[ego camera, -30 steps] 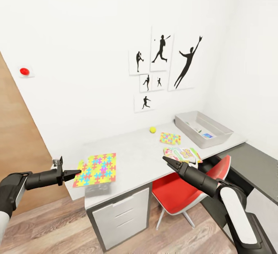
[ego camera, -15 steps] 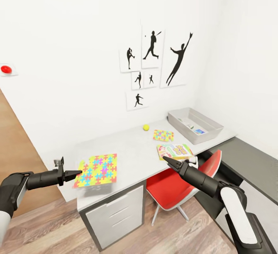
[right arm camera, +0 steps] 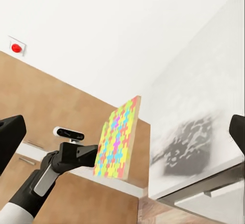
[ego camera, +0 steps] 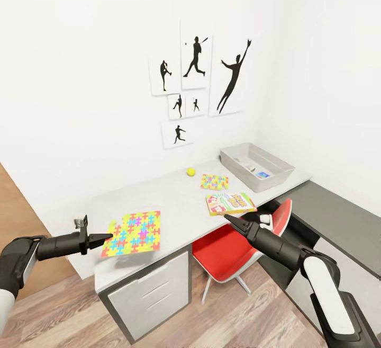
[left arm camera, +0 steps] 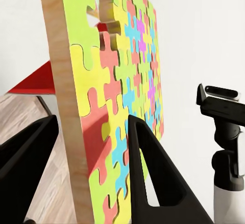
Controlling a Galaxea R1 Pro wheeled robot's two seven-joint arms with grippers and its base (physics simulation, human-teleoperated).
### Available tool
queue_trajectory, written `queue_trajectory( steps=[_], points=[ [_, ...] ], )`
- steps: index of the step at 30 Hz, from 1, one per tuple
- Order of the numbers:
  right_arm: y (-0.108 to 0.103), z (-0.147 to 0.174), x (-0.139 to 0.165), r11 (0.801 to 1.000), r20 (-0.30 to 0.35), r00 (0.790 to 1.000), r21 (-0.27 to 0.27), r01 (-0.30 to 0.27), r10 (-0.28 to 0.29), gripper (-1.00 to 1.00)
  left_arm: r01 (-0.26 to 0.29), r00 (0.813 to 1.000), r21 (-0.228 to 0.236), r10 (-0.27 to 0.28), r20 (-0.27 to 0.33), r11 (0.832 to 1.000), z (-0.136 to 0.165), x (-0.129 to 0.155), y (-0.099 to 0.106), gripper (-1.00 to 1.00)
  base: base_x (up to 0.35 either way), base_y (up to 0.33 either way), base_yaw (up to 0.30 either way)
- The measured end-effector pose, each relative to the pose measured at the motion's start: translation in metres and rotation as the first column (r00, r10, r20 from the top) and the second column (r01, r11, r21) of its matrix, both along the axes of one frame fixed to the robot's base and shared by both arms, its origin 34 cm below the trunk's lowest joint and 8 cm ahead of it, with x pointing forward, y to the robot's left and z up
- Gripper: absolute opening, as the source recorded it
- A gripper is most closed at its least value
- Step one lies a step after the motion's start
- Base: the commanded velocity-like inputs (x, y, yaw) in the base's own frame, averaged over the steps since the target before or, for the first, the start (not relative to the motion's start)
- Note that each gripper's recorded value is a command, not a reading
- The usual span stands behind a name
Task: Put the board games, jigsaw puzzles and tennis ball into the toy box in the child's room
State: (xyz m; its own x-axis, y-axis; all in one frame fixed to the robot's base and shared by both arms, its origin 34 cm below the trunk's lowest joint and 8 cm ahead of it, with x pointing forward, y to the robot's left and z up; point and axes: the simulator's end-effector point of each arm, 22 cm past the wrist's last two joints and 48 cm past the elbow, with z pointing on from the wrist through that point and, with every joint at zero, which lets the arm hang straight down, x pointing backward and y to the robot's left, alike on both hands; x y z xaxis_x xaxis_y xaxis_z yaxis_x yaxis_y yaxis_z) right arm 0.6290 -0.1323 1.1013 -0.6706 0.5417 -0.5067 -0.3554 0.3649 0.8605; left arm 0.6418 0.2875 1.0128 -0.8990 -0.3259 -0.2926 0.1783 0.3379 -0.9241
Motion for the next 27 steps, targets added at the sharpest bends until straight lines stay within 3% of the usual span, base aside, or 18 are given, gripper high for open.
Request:
queue_trajectory(
  steps=[27],
  points=[
    [-0.020, -0.017, 0.010, 0.999, -0.034, 0.998, -0.001, 0.044, -0.044, 1.00, -0.009, 0.999, 0.000, 0.009, -0.033, 1.000, -0.017, 0.001, 0.004, -1.00, 0.067, -0.059, -0.139]
  ],
)
